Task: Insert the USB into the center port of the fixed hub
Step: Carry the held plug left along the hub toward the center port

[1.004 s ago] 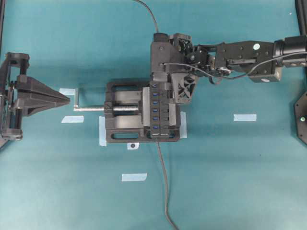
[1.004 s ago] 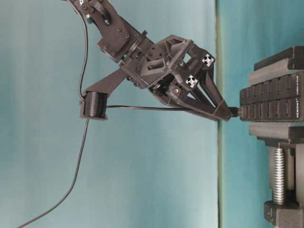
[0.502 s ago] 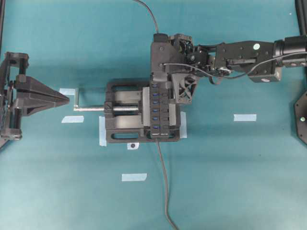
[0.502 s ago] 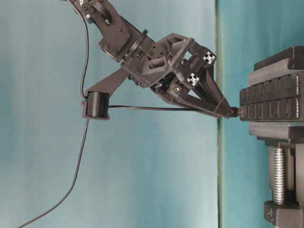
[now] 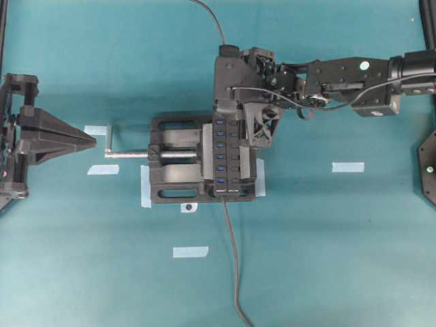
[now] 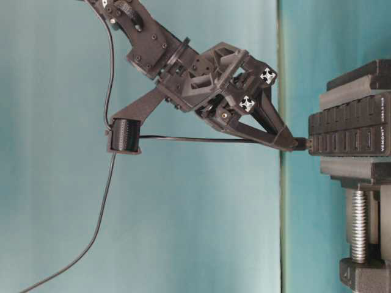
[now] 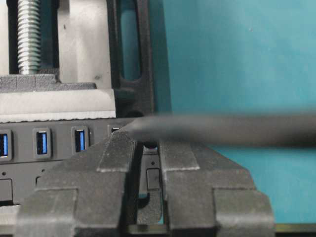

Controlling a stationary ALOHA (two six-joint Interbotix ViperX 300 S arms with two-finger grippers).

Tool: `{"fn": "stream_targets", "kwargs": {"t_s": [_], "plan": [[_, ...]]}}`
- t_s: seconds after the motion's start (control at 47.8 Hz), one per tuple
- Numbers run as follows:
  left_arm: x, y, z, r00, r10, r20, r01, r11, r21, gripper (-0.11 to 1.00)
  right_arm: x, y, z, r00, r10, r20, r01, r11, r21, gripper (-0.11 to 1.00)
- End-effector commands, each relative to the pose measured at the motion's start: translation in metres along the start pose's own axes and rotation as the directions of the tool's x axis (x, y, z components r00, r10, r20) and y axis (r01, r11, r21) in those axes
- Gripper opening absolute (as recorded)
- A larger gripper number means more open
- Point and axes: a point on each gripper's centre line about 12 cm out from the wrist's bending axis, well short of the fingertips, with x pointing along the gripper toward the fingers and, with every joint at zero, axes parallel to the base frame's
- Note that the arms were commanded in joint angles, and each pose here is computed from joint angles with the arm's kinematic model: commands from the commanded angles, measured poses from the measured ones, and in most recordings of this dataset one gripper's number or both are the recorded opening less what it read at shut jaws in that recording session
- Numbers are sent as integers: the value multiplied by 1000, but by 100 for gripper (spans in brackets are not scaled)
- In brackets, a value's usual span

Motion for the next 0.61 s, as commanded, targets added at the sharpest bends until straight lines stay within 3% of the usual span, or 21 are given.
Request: {"fn": "stream_targets", "kwargs": {"t_s": [0.0,0.293,0.585], "plan": [[0,-1,5,1000,-2,14,2,1000,-3,0,-9,-2,16,999,-5,46,4,1000,27,9],[0,-1,5,1000,-2,14,2,1000,-3,0,-19,-4,22,998,-5,55,1,998,70,9],[1,-1,5,1000,-2,11,2,1000,-3,0,-34,-4,34,998,-3,59,-1,998,67,8]]}}
